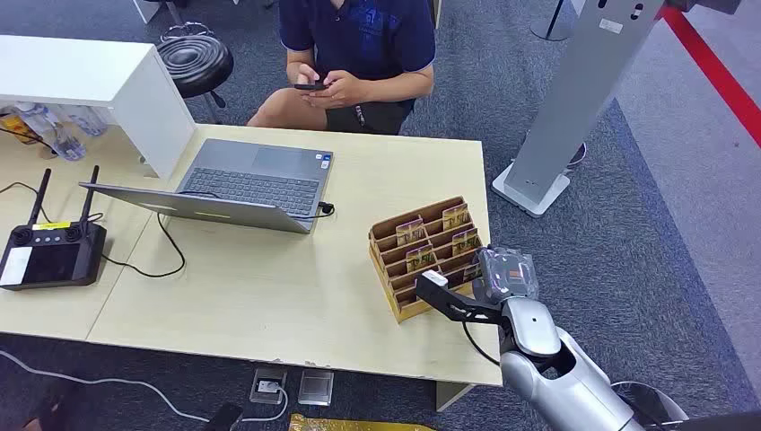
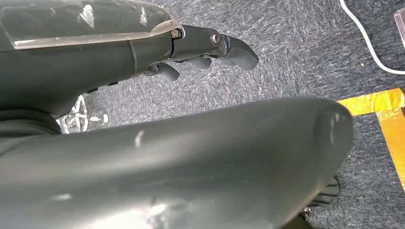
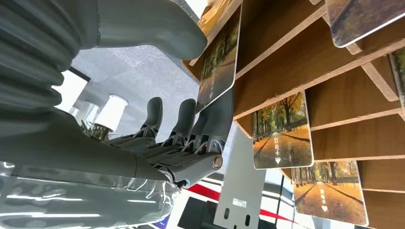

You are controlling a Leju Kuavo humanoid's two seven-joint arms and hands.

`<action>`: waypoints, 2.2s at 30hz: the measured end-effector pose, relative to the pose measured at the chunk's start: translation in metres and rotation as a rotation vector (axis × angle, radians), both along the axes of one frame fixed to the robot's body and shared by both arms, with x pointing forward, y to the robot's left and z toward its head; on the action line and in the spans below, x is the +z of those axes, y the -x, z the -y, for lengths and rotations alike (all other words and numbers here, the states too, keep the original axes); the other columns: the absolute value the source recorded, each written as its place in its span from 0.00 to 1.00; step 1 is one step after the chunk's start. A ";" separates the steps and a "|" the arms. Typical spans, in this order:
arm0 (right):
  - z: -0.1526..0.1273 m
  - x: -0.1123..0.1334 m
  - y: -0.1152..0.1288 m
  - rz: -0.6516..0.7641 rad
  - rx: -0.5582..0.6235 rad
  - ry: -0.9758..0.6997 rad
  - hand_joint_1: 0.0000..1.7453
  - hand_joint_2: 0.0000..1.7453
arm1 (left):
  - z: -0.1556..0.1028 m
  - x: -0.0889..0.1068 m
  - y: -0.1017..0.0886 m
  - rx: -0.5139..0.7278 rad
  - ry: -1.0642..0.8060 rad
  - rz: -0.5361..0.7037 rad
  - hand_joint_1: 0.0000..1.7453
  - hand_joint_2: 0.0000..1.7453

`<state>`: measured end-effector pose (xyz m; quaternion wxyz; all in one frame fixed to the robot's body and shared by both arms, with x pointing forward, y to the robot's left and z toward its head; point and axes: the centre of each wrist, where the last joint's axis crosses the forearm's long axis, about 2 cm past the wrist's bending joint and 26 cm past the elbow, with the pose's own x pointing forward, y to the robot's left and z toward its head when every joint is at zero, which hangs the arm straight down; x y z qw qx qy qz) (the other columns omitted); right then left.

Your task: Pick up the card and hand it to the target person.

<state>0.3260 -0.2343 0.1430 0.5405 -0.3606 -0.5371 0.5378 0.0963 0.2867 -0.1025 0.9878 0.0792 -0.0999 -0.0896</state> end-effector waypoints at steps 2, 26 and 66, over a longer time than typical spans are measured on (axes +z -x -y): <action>0.000 0.000 0.000 -0.001 -0.001 0.001 0.54 1.00 | 0.000 0.000 0.000 0.000 0.000 0.000 0.00 0.00; 0.000 0.001 -0.002 0.003 -0.002 0.003 0.84 1.00 | 0.000 0.000 0.000 -0.004 0.014 0.008 0.00 0.00; -0.021 0.109 -0.015 0.322 0.108 -0.134 0.86 1.00 | 0.000 0.000 0.000 0.047 0.024 0.024 0.00 0.00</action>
